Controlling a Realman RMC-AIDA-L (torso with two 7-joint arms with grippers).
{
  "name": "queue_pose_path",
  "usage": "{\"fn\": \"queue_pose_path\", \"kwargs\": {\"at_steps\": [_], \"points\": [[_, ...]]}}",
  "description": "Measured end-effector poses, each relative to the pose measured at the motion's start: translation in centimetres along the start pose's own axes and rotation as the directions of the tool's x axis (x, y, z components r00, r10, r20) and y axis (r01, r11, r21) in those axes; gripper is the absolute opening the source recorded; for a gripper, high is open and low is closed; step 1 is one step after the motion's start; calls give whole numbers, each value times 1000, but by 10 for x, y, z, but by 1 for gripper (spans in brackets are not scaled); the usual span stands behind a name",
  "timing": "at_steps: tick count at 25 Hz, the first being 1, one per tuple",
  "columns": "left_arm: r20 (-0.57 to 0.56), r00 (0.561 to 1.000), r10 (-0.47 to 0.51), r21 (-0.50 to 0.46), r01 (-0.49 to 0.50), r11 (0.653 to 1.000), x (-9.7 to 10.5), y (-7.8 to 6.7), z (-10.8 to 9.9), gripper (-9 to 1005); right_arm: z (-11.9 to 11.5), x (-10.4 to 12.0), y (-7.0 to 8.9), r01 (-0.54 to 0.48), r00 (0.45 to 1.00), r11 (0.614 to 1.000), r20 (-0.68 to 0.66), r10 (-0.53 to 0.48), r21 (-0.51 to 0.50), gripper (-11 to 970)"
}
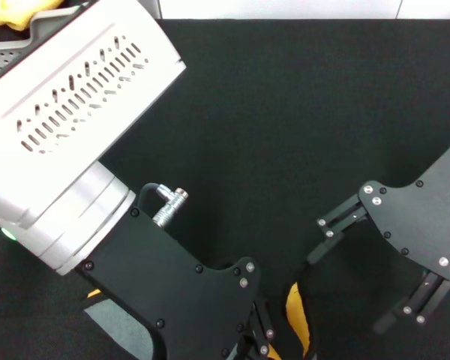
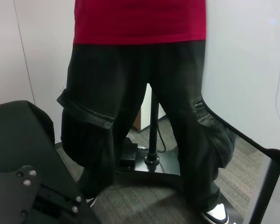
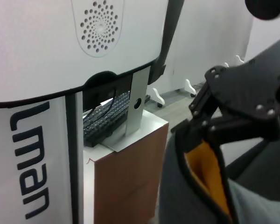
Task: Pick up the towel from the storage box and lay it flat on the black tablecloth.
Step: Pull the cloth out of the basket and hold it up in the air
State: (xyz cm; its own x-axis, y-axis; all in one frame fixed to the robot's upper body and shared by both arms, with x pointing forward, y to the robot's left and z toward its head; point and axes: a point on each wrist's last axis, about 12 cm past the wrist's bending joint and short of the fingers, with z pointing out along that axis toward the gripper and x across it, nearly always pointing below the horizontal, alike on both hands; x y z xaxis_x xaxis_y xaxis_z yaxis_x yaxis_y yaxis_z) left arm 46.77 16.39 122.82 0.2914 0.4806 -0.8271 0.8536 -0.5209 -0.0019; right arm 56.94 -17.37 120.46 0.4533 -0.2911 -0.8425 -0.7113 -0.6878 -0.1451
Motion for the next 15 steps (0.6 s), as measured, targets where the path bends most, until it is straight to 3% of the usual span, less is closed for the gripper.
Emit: {"fn": "queue_pose_path", "kwargs": {"at_steps": [15], "points": [[7,1000,18,-3,-18,1000,-1,1,1,13,28,-9,-15,38,999,997,-21,-40,-70,809]]}}
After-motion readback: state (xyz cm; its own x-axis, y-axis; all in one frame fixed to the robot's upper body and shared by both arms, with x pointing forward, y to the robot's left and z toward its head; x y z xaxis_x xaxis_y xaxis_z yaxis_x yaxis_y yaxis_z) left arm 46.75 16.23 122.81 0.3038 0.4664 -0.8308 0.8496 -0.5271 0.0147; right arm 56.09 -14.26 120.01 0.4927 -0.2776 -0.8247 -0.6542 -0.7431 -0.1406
